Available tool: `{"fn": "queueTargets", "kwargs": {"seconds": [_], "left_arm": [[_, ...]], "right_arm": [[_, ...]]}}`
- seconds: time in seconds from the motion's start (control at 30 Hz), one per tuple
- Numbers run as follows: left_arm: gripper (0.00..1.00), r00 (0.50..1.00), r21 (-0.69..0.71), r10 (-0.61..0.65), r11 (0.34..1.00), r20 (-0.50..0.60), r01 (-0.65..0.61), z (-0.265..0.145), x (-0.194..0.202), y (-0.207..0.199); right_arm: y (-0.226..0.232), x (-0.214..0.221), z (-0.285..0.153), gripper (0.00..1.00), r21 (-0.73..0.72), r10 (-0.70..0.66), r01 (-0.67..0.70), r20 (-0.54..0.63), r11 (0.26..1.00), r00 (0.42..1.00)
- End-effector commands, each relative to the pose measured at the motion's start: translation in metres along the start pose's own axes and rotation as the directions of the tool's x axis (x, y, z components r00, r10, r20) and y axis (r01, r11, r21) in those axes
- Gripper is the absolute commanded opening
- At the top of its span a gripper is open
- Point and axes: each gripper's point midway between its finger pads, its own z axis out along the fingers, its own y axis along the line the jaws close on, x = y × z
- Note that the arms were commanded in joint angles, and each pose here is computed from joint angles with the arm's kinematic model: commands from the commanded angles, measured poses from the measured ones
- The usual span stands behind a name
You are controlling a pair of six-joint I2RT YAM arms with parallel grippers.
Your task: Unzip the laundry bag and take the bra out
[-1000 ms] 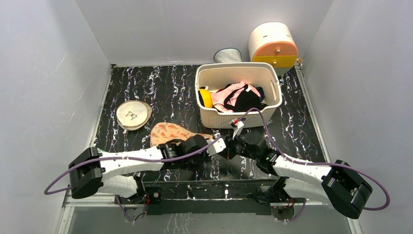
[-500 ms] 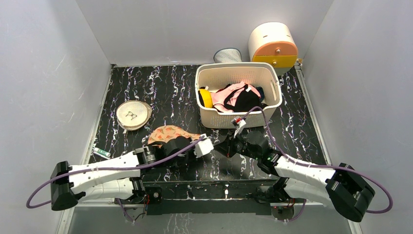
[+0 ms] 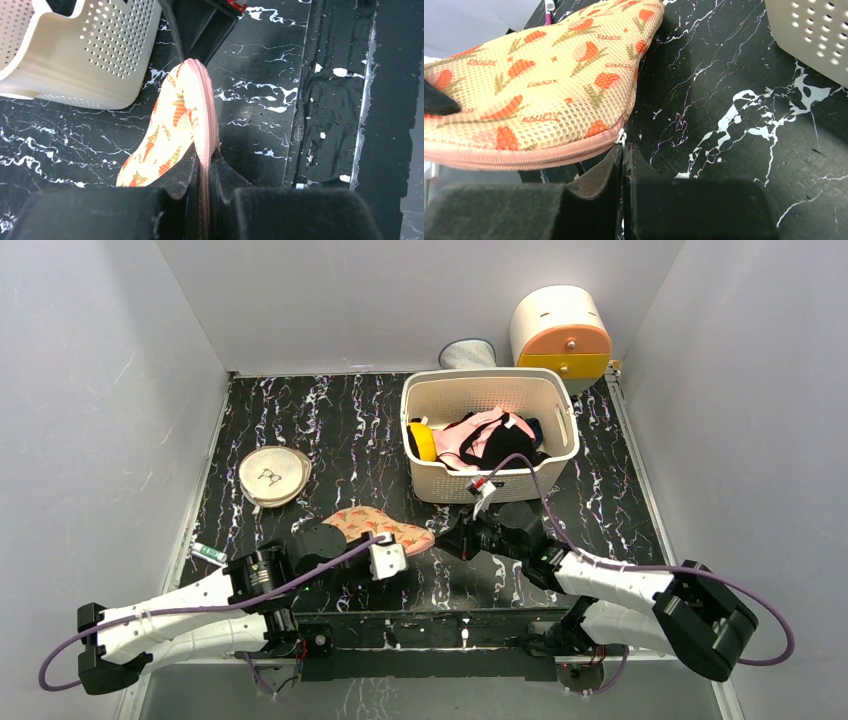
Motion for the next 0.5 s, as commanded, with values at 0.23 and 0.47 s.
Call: {"fn": "queueTargets", "kwargs": {"seconds": [0.23,0.47], "left_arm": [[0.0,0.986,-0.001,0.04,0.999,0.164,-0.04,-0.006,-0.05,0.009],[0.0,0.995,-0.1,-0.035,0.995,-0.09,0.026,0.022,0.002,0.021]], "right_arm": [[-0.013,-0.027,0.018,0.0,0.071,-0.025,0.02,0.067,0.997,0.997],[-0.027,-0.036,0.003,0.13,0.18,-0.041,0.021,0.104,0.983,0.994]]}}
